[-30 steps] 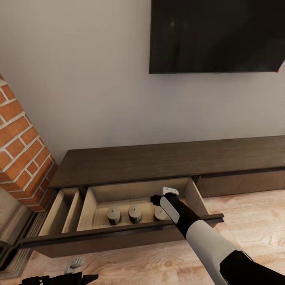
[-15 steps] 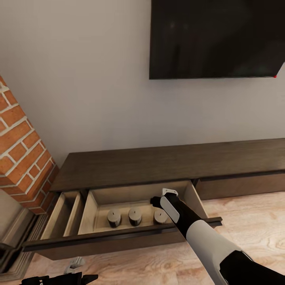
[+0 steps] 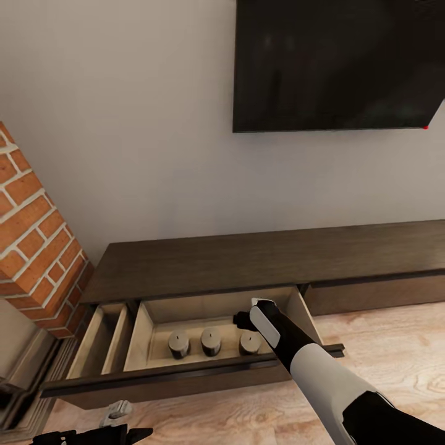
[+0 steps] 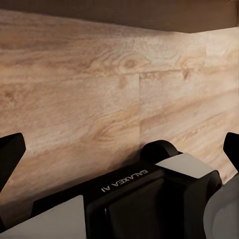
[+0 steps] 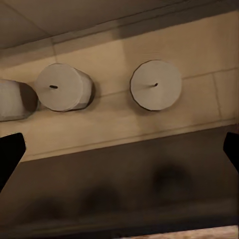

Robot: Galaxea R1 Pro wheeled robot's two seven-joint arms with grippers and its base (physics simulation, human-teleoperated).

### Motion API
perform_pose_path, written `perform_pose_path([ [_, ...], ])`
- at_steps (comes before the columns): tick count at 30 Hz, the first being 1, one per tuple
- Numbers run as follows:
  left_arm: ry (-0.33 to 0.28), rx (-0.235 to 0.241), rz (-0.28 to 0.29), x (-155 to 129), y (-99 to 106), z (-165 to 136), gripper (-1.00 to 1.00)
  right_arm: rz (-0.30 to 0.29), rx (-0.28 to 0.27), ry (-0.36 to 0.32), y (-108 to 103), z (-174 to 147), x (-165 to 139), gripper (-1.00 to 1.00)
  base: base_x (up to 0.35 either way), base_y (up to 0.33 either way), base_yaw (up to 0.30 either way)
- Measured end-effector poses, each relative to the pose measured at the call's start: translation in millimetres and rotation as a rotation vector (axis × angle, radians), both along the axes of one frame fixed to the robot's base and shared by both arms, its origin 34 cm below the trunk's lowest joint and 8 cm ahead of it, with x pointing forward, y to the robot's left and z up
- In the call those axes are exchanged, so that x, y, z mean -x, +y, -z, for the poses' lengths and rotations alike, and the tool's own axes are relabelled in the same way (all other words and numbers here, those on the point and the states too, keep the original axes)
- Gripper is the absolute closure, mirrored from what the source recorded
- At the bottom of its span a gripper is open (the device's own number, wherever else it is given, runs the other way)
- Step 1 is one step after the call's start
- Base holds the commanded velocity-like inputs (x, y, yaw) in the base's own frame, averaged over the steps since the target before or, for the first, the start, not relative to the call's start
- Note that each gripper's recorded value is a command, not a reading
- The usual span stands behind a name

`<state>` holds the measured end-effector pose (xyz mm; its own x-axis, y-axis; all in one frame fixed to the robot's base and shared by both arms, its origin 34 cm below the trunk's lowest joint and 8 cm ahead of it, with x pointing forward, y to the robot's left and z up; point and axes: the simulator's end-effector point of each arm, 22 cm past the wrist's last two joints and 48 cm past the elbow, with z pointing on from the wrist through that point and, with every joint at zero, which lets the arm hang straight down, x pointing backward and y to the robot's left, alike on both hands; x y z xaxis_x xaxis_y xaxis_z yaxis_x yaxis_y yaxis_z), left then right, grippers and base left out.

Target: Place each of the two pumpkins and all three candles from the living room inside a cabinet in the living room (use any cabinet), then make sure every cabinet is closed, and position the cauldron so it is next to a table in the living room.

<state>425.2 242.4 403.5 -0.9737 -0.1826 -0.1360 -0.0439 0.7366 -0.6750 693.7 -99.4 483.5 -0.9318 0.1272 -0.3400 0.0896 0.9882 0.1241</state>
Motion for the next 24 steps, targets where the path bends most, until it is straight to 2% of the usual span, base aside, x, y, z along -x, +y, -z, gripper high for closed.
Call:
perform_pose_path([
  [8,0.001,-0.001,0.001,-2,1,-16,-1.00,-0.044,-0.032,-0.020,15,-39,-13,-1.00,0.000,0.000,0.000],
  [16,0.002,-0.001,0.002,-5,0,-32,-1.00,-0.090,-0.099,-0.138,42,-110,-46,-1.00,0.000,0.000,0.000],
  [21,0.002,0.000,0.001,-6,0,-42,-1.00,-0.100,-0.115,-0.153,48,-128,-49,-1.00,-0.020,0.000,0.000],
  [24,0.001,0.001,-0.001,-7,0,-48,-1.00,-0.097,-0.139,-0.146,54,-135,-48,-1.00,-0.214,0.028,0.000],
])
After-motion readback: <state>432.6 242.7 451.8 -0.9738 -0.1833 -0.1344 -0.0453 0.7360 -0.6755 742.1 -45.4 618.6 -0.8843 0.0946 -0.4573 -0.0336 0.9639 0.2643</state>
